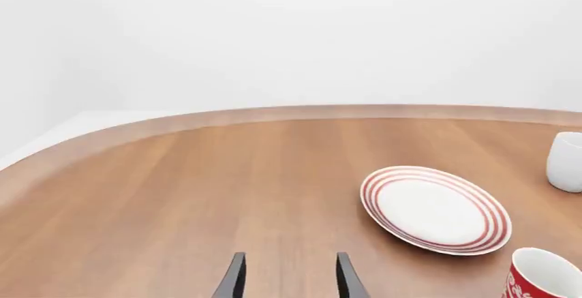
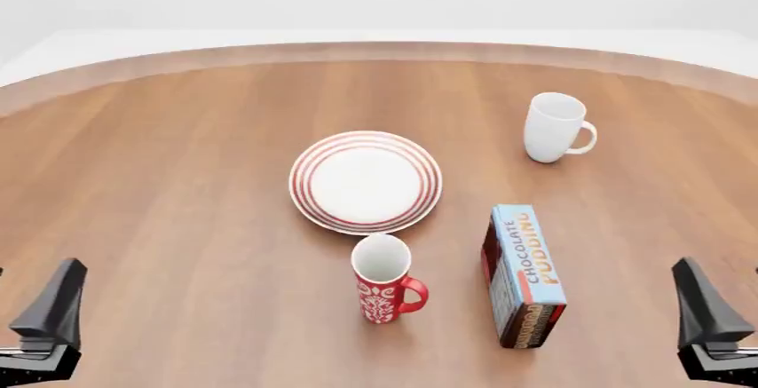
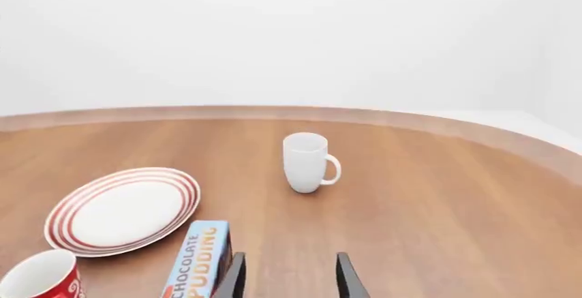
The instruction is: Pick up the red mug and put it on the plate
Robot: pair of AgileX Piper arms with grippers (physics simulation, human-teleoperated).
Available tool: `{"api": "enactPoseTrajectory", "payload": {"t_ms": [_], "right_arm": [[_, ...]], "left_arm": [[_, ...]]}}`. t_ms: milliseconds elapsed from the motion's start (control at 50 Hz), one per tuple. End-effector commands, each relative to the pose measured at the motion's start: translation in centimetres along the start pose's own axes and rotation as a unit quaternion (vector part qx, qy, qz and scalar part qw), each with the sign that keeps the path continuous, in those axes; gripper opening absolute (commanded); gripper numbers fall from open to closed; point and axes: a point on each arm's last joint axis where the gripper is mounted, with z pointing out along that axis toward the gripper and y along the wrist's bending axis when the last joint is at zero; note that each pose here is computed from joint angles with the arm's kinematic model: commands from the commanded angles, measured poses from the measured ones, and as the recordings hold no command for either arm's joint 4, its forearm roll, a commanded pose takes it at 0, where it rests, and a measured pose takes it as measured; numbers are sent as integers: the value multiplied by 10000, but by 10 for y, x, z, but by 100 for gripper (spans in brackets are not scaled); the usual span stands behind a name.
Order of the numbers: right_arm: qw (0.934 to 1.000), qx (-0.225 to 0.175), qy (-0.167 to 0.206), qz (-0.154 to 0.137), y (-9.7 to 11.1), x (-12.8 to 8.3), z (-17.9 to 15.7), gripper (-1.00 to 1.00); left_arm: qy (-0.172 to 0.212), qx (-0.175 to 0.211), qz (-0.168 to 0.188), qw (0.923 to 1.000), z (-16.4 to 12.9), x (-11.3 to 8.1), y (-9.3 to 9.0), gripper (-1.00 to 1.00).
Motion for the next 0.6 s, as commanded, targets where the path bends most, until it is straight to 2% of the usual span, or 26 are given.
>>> {"api": "enactPoseTrajectory", "payload": {"t_ms": [20,180,240,280,320,400,600], "right_arm": [[10000,-22,-22,90,0,-3,0,100],[9999,-104,-54,54,1,-10,0,100],[9998,-152,-116,52,2,-20,-2,100],[9993,-339,-153,-49,4,-29,-3,100],[9990,-433,-136,7,4,-37,-5,100],[9972,-736,-83,-78,7,-52,-7,100],[9870,-1571,229,-256,22,-82,16,100]], "left_arm": [[4,0,0,10000,0,-1,0,100],[4,0,0,10000,0,-1,0,100],[4,0,0,10000,0,-1,0,100],[4,0,0,10000,0,-1,0,100],[4,0,0,10000,0,-1,0,100],[4,0,0,10000,0,-1,0,100],[4,0,0,10000,0,-1,0,100]]}}
